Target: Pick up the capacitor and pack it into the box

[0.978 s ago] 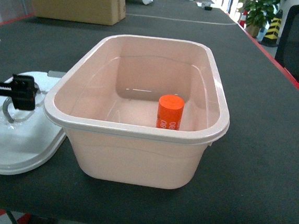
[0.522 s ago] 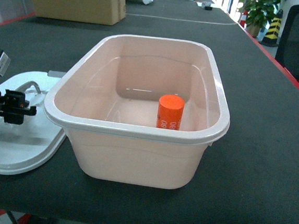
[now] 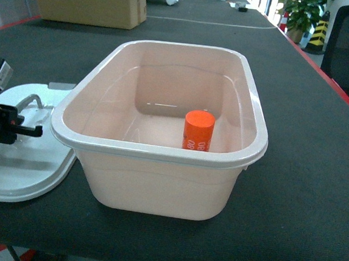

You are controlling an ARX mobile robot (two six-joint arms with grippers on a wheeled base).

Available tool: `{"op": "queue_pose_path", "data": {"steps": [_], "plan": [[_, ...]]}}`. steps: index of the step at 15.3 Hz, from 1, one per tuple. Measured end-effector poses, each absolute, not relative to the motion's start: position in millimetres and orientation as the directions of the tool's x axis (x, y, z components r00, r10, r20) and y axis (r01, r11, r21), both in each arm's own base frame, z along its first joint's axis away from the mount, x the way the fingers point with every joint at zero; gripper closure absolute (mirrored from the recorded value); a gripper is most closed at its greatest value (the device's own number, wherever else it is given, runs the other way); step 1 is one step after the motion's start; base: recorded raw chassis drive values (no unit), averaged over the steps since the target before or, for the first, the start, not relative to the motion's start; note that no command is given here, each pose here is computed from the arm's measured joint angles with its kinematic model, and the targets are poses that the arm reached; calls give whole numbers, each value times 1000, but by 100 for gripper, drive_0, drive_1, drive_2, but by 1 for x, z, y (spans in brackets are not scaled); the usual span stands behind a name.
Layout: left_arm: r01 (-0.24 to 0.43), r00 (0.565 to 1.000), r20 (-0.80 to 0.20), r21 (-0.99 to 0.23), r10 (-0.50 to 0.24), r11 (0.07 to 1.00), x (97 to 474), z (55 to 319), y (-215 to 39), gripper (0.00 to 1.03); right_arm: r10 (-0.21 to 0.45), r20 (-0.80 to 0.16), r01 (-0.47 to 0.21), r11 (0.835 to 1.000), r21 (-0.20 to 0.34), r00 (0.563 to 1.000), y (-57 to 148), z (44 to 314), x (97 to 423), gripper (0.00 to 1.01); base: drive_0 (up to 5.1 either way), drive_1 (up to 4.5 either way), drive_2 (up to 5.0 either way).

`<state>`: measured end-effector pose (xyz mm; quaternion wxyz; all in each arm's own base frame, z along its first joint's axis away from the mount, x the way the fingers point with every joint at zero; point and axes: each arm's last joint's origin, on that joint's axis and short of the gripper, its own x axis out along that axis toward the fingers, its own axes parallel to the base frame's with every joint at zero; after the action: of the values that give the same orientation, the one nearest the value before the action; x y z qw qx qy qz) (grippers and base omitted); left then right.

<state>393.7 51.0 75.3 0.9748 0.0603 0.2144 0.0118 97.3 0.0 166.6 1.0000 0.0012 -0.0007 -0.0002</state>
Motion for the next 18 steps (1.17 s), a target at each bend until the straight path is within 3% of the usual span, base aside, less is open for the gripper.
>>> {"op": "queue_pose_path", "data": {"steps": [2,6,7,13,18], "plan": [[-55,939,-332,111,90,992,391,114,52,101,0,1,0,1000,2,1000,0,167,97,3,0,0,0],[-119,989,-85,22,121,993,382,261,43,101,0,2,0,1000,2,1000,0,167,97,3,0,0,0],[-67,994,-92,-27,64,997,361,295,-14,101,0,2,0,1000,2,1000,0,167,97,3,0,0,0],[76,976,-205,-6,-75,997,336,274,-145,101,0,1,0,1000,2,1000,0,167,97,3,0,0,0],[119,951,-288,3,-113,993,332,247,-198,101,0,2,0,1000,2,1000,0,167,97,3,0,0,0]]}}
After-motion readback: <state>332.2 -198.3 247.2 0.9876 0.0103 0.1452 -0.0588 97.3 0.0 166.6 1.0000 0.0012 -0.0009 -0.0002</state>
